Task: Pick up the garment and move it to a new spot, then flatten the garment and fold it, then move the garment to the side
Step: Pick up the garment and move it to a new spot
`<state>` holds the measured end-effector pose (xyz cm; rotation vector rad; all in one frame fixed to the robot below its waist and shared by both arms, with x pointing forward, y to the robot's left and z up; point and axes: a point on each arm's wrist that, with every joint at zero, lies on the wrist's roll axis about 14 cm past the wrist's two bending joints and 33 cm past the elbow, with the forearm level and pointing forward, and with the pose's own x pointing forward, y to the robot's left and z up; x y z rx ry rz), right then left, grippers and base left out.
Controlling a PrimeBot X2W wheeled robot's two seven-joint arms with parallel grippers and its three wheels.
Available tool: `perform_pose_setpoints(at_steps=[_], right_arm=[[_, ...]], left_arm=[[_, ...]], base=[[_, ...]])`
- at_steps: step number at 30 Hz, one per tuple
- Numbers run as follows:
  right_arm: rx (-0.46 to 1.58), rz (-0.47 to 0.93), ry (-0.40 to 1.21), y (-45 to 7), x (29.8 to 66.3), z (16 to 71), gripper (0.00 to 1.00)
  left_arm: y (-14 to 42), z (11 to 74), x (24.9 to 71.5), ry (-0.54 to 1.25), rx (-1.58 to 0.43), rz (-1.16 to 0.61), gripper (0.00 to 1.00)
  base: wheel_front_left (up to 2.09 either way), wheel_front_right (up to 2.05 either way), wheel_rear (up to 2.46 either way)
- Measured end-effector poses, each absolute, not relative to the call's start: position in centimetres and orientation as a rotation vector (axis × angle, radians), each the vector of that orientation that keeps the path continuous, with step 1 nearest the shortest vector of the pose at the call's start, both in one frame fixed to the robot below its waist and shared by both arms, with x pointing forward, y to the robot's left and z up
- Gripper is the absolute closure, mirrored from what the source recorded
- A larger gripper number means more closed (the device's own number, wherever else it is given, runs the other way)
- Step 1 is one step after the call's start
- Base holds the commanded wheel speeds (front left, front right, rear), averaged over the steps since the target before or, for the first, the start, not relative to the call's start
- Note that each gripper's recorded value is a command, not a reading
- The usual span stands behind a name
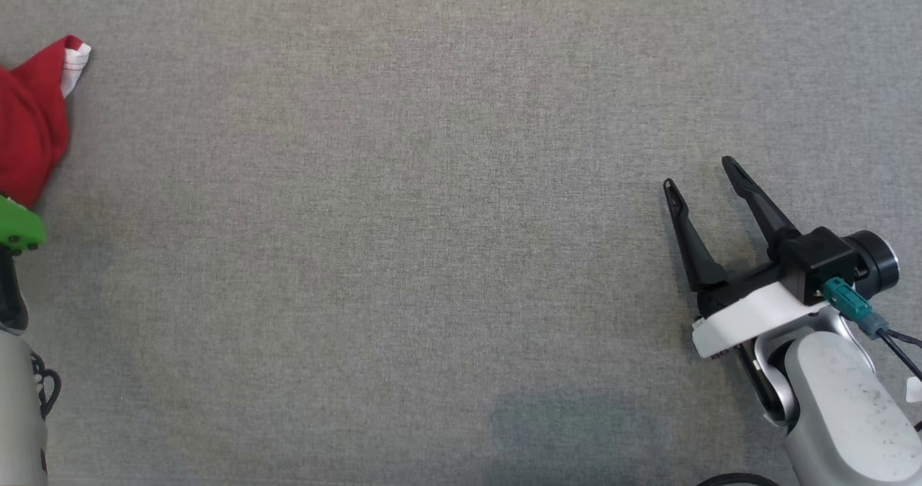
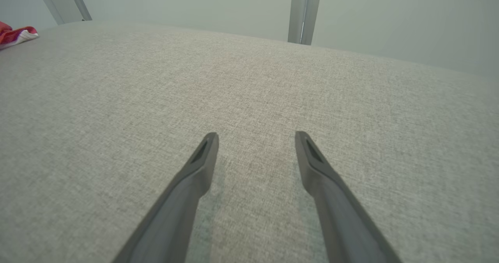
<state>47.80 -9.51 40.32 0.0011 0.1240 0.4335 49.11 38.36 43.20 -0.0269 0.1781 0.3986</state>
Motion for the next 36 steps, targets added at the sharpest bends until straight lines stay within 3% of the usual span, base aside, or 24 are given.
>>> perform_pose_setpoints(at_steps=[7, 16, 21, 29, 30, 31, 32, 36], right_arm=[[0.062, 0.399, 0.095, -8.9, 46.9, 42.5, 0.00], [0.104, 0.288, 0.048, -11.3, 44.9, 45.4, 0.00], [0.101, 0.184, 0.037, -14.7, 43.5, 46.2, 0.00], [0.092, 0.042, 0.025, -19.3, 40.9, 47.1, 0.00], [0.091, 0.030, 0.025, -19.7, 40.6, 47.1, 0.00], [0.091, 0.020, 0.023, -20.0, 40.4, 47.2, 0.00], [0.091, 0.012, 0.023, -20.2, 40.1, 47.3, 0.00], [0.097, -0.008, 0.002, -20.7, 39.2, 48.1, 0.00]], left_arm=[[30.6, 50.2, 52.1, -0.044, 0.002, 0.157, 1.00], [12.0, 56.3, 52.3, -0.231, -0.218, -0.291, 1.00], [3.8, 56.0, 50.5, -0.192, -0.350, -0.474, 1.00], [-1.2, 50.2, 48.6, 0.001, -0.389, -0.554, 1.00], [-1.2, 48.9, 48.3, 0.037, -0.394, -0.543, 0.71], [-1.1, 47.6, 47.9, 0.077, -0.392, -0.533, 0.49], [-0.9, 46.2, 47.5, 0.115, -0.381, -0.520, 0.00], [1.3, 44.8, 46.6, 0.143, -0.347, -0.451, 0.00]], base=[[0.00, 0.00, 0.00], [0.00, 0.00, 0.00], [0.00, 0.00, 0.00], [0.00, 0.00, 0.00], [0.00, 0.00, 0.00], [0.00, 0.00, 0.00], [0.00, 0.00, 0.00], [0.00, 0.00, 0.00]])
